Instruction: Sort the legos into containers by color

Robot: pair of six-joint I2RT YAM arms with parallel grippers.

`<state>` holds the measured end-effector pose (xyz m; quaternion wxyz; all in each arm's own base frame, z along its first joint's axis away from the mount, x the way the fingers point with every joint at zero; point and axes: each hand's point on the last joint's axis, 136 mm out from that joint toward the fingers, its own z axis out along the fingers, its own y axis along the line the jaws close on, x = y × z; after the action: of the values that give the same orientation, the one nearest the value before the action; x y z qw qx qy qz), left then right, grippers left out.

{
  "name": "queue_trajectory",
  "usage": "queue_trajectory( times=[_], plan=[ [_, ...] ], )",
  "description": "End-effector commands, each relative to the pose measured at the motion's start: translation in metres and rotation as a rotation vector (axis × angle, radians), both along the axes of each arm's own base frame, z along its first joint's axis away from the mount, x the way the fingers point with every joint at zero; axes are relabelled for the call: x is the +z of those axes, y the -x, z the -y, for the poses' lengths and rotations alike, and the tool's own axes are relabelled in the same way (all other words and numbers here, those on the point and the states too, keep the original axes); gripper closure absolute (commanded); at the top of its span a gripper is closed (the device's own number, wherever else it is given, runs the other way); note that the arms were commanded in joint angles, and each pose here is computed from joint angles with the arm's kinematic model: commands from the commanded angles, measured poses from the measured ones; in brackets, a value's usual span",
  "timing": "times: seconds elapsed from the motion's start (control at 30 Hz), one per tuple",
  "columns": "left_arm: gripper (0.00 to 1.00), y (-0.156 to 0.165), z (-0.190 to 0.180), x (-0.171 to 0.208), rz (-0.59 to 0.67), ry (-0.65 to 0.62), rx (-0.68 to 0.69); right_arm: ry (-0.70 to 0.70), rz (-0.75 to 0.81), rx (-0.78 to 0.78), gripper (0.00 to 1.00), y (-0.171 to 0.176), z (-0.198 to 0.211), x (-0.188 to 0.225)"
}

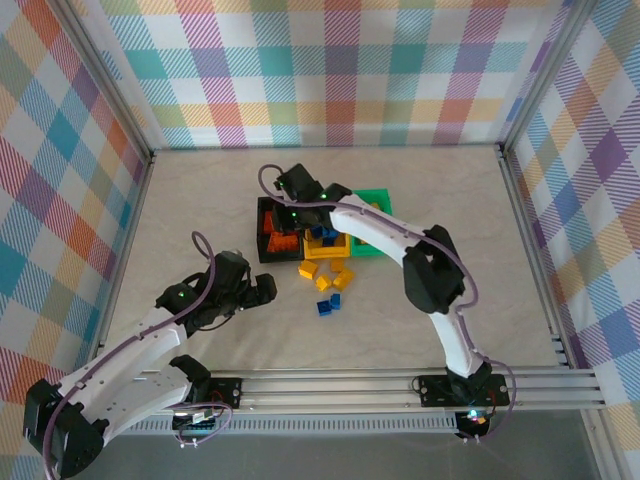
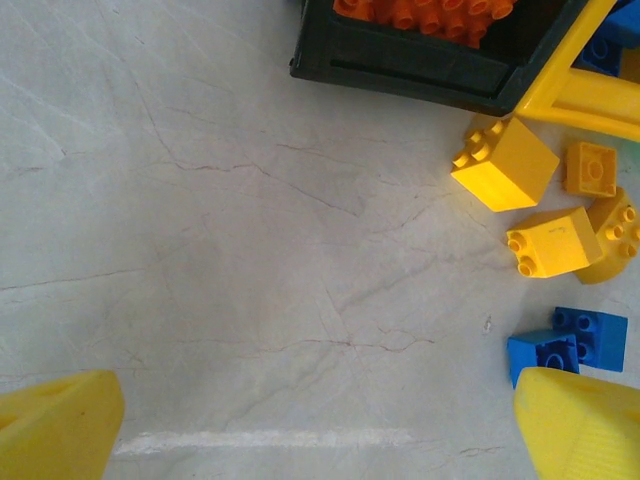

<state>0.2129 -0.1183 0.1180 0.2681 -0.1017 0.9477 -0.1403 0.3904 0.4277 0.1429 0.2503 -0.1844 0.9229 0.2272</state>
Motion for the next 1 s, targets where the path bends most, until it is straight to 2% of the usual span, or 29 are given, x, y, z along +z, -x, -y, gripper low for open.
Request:
queue_trajectory(
  times=[0.0, 0.1, 0.2, 0.33, 0.5, 0.6, 0.8, 0.97],
  plan=[
    [0.00, 0.008, -0.003, -0.008, -0.032, -0.010, -0.023, 0.048, -0.009, -0.029, 0.66, -0.011, 0.008, 0.001],
    [0.00, 0.007, 0.001, -0.007, -0.036, -0.001, -0.038, 0.048, -0.009, -0.030, 0.45, -0.014, 0.006, -0.001],
    [0.00, 0.005, 0.004, -0.006, -0.036, 0.007, -0.047, 0.015, 0.030, -0.025, 0.35, -0.010, 0.009, 0.017],
    [0.00, 0.003, 0.014, -0.007, -0.046, 0.032, -0.081, -0.005, 0.078, -0.041, 0.33, 0.000, 0.027, 0.039],
    [0.00, -0.004, 0.037, -0.010, -0.060, 0.048, -0.144, -0.019, 0.088, -0.096, 0.21, 0.034, 0.073, 0.043],
    [0.01, -0.006, 0.063, -0.013, -0.062, 0.056, -0.202, -0.018, 0.073, -0.139, 0.19, 0.059, 0.106, 0.036],
    [0.09, -0.002, 0.124, -0.036, -0.113, 0.011, -0.353, -0.006, 0.043, -0.222, 0.18, 0.101, 0.167, 0.018],
    [0.11, 0.010, 0.156, -0.058, -0.166, -0.021, -0.456, -0.022, 0.040, -0.286, 0.18, 0.114, 0.201, 0.015]
  ],
)
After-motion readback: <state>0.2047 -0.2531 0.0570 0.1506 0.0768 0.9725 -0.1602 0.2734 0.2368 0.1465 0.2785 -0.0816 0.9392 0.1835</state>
